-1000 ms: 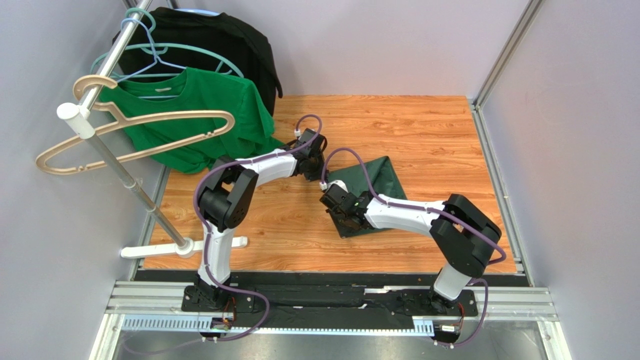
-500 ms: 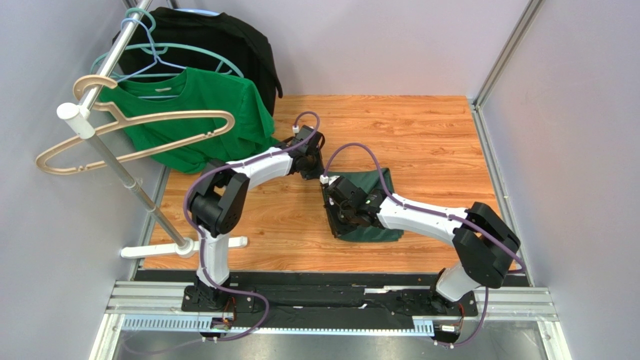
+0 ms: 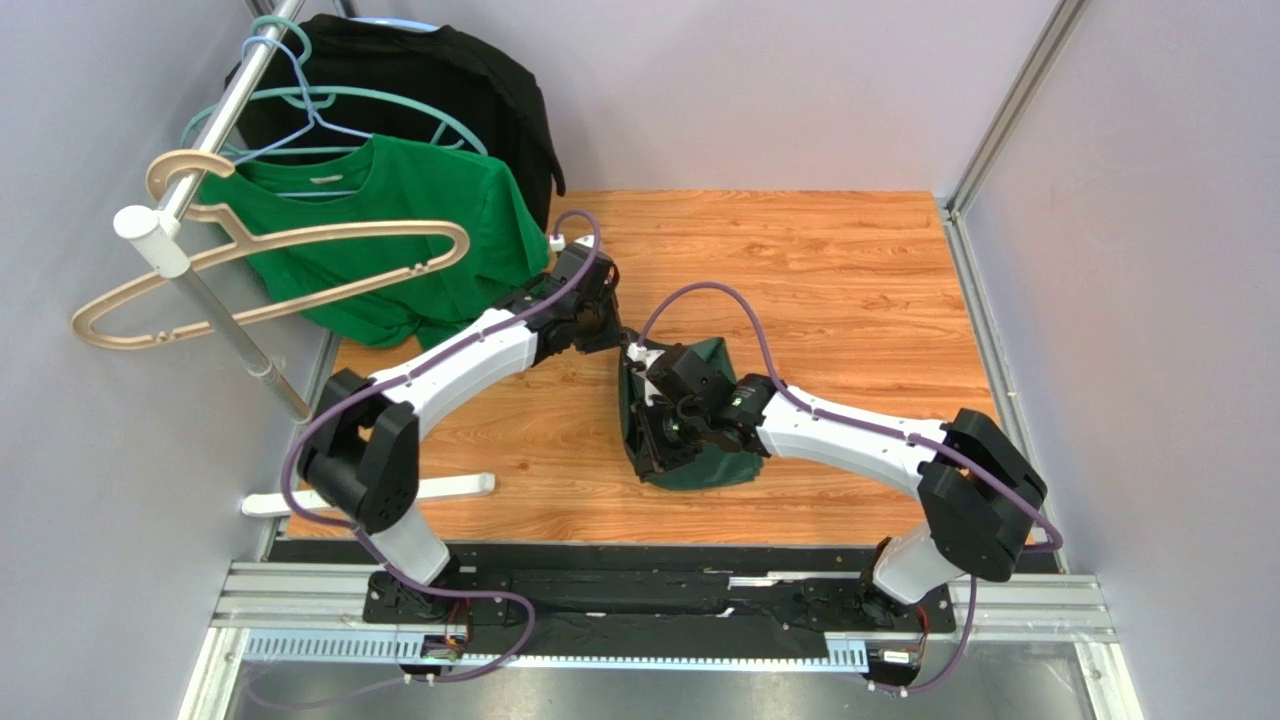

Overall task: Fold the napkin into a case and place the utensils inside
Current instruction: Turn over the upper triangle folded napkin at the center of the board.

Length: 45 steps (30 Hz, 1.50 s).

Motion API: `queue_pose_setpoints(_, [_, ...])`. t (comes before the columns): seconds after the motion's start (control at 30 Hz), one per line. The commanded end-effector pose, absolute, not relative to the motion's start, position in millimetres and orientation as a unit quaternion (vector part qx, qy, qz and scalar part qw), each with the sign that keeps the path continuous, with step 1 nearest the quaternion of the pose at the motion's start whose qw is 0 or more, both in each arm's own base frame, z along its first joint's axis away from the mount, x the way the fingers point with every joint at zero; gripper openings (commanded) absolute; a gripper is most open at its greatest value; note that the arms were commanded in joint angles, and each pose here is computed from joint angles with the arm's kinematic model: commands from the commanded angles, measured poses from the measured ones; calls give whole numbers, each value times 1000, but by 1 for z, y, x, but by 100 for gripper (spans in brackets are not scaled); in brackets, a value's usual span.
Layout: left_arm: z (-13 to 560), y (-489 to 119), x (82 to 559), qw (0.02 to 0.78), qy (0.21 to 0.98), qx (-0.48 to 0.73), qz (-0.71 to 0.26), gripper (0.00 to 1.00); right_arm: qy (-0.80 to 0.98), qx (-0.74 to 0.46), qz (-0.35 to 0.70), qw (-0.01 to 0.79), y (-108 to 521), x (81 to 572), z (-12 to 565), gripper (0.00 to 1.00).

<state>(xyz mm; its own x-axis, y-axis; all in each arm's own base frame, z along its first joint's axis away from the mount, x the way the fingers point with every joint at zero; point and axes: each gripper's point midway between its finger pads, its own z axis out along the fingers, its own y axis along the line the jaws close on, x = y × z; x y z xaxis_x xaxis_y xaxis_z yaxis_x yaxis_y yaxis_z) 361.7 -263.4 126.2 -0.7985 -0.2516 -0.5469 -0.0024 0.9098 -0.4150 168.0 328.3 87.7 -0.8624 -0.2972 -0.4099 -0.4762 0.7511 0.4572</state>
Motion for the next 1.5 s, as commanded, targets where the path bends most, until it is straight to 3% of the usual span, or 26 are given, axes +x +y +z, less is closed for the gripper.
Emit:
queue_pose_setpoints(0.0, [170,-237,355,359,910,-73,-193,0,883,-226,365,188,367,162,149,0])
queue_pose_setpoints(0.47, [268,-128,311,457,875,-109,-120,0,781,-271,536,172,469,120,267,0])
queue_pose_setpoints(0.67, [306,-126,309,496,855,-83,-130,0,723,-262,622,149,483,101,301,0])
queue_pose_setpoints(0.77, [280,-153,328,468,869,-61,-148,0,721,-233,635,151,470,108,287,0])
queue_pose_setpoints(1.0, [176,-256,370,401,902,0,-157,0,778,-137,598,137,397,144,166,0])
queue_pose_setpoints(1.13, [147,-302,390,405,900,13,-159,0,823,-90,549,113,336,149,95,0])
queue_pose_setpoints(1.47, [90,-366,405,371,908,49,-189,0,880,-23,463,106,260,161,33,0])
